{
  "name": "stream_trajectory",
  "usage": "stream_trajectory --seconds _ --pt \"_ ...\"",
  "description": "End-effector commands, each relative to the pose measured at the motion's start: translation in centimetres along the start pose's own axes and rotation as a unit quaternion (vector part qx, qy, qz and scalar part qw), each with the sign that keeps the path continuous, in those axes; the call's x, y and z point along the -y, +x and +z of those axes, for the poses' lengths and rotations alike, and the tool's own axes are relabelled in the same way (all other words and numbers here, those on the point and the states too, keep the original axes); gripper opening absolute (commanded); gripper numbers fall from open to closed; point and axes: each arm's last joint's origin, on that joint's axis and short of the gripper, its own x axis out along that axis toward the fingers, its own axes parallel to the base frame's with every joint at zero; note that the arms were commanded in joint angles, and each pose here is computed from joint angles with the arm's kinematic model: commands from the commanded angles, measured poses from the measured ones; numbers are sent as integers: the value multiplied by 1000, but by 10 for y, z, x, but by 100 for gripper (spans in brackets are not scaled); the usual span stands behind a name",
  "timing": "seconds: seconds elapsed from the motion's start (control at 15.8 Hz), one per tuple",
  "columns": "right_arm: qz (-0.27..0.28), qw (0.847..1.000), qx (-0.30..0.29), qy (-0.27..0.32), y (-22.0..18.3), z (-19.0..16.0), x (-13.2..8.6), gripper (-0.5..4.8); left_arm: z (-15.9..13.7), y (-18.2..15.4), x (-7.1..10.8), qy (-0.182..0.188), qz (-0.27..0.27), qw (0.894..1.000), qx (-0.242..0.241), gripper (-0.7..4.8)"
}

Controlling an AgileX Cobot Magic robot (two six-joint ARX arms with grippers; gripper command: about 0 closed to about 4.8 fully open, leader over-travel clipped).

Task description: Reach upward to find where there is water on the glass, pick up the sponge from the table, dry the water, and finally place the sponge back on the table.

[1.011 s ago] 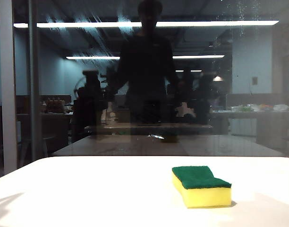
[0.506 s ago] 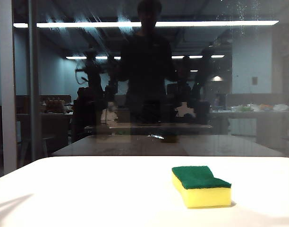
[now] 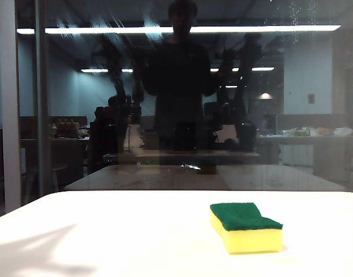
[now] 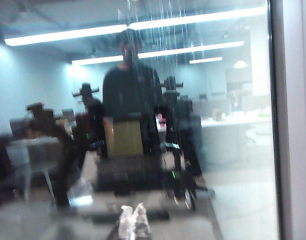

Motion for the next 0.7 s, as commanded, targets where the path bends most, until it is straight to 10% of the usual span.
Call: stream_trajectory --seconds 0.06,0.7 --pt "-1 999 6 47 25 38 -4 -3 36 26 5 -1 -36 999 -7 -6" --pt "36 997 -43 44 151 135 -15 -2 130 144 4 14 -91 996 14 -6"
